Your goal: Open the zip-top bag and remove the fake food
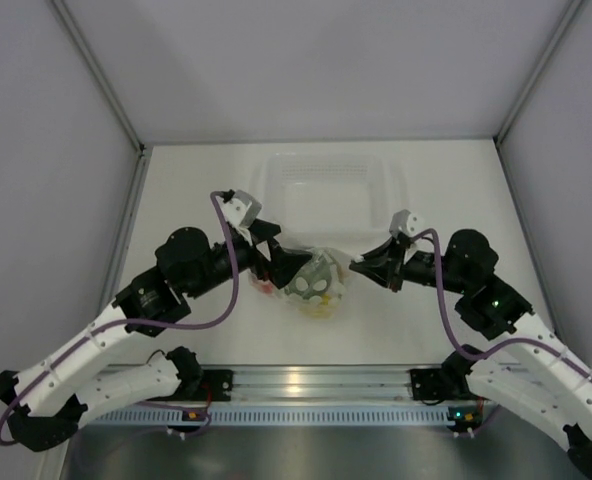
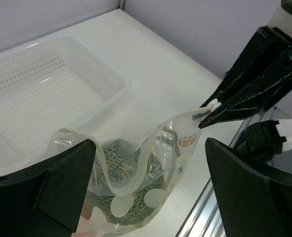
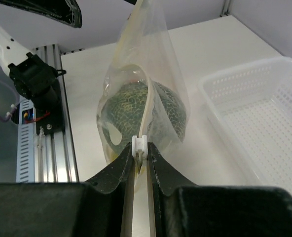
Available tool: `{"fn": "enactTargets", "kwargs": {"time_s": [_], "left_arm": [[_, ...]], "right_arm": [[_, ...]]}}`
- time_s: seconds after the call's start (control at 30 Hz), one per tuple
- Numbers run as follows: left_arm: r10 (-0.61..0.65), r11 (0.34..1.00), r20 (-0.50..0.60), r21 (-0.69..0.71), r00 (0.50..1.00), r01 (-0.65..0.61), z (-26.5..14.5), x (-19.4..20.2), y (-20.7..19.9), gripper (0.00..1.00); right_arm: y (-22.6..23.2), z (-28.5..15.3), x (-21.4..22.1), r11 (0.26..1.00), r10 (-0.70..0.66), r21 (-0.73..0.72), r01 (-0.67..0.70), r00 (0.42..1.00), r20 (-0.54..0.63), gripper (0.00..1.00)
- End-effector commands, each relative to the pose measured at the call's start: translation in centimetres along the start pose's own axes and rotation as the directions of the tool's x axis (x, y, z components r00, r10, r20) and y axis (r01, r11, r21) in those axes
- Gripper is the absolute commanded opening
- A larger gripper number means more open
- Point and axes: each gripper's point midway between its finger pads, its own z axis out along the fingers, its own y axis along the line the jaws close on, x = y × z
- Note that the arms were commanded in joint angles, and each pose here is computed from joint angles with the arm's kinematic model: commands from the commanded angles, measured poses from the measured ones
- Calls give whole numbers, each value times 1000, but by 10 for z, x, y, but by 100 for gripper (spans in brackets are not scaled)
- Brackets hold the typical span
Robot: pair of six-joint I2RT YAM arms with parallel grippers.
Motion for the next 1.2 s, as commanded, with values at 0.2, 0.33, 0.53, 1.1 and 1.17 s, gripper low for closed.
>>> {"fn": "enactTargets", "kwargs": {"time_s": [0.2,0.33,0.53,1.1,1.17], "left_arm": [[266,953,112,116,957,-279,-4,-35,-20,98],[227,973,217,0,949,-232,-16,-58,-5,98],[111,972,508,-233,854,12,-73,-98,40,98],[287,779,216,515,933,-359,3,10,-81,98],[298,782,173,520,939,-344,14,26,-76,98]], "right_arm": [[0,-8,-13,996,-59,66,64,995,-79,0],[-8,-20,-28,984,-87,153,89,996,-22,0],[-1,-38,-48,977,-130,181,114,988,81,0],[31,-19,-30,992,-110,-67,110,994,3,0],[33,-19,-32,990,-114,-80,114,993,12,0]]}}
